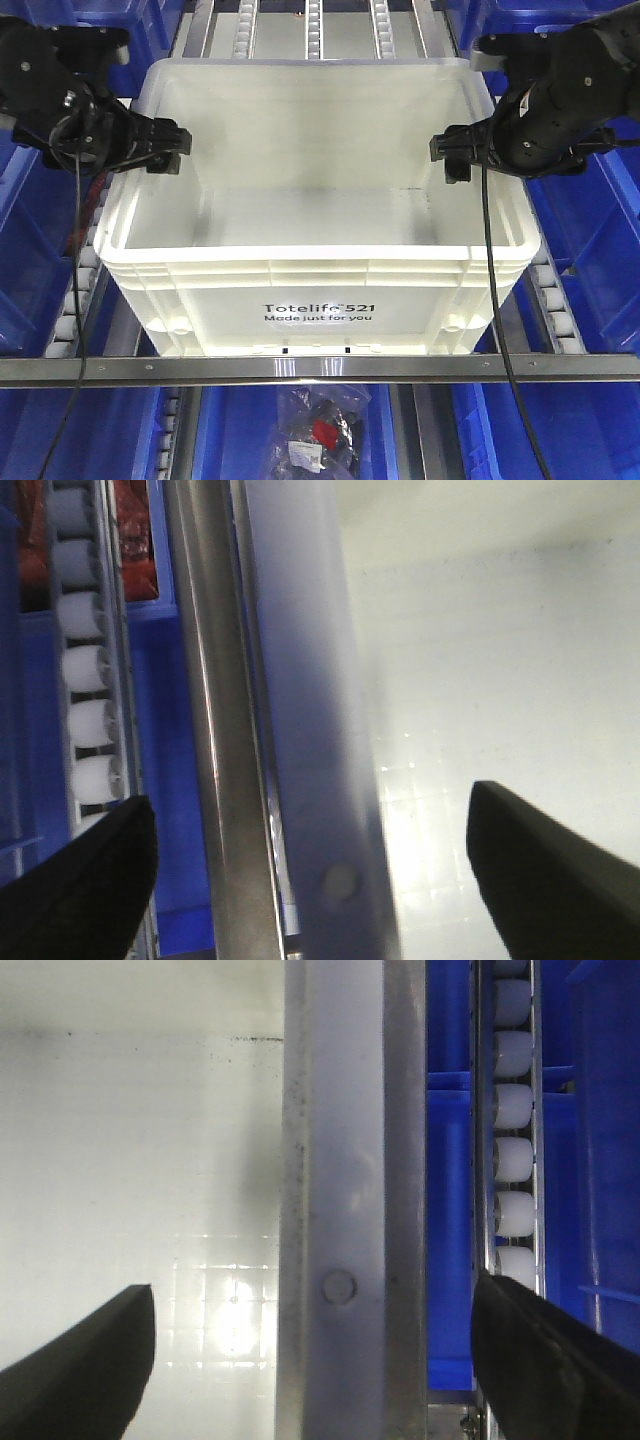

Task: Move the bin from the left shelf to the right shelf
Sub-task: 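Lower both grippers onto the crate's side rims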

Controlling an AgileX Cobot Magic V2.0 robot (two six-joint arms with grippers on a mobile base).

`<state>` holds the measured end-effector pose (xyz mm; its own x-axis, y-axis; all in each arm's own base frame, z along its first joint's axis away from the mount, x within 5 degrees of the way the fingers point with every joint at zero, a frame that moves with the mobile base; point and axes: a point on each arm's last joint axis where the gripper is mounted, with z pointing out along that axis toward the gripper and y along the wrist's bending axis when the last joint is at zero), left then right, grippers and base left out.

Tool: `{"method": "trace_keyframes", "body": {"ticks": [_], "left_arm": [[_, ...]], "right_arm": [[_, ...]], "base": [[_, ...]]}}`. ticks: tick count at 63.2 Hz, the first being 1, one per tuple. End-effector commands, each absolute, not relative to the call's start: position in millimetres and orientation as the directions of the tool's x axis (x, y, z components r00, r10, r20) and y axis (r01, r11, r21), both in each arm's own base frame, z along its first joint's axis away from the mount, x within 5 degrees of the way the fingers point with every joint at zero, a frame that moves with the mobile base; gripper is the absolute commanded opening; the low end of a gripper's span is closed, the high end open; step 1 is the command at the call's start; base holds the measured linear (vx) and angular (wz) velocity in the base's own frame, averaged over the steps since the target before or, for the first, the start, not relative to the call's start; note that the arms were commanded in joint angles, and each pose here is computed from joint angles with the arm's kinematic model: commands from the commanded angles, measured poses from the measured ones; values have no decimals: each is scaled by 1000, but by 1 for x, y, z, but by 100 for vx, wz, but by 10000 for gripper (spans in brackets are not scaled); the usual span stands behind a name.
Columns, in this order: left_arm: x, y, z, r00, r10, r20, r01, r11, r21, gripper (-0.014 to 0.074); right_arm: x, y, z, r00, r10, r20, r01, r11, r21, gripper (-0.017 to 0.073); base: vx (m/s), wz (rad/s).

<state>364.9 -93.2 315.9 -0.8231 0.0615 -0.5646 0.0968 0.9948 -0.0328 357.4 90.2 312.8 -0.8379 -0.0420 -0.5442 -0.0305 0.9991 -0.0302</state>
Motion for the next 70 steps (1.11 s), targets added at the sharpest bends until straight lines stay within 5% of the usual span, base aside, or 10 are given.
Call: {"method": "trace_keyframes", "body": {"ticks": [1, 70], "left_arm": [[364, -95, 339, -767, 45, -640, 99, 994, -48, 589], [363, -96, 335, -788, 43, -614, 96, 994, -53, 555]], "right_arm": [[358, 87, 337, -771, -41, -636, -33, 999, -25, 594], [363, 83, 336, -835, -46, -548, -23, 999, -48, 393]], "base": [[0, 0], [0, 0]]}}
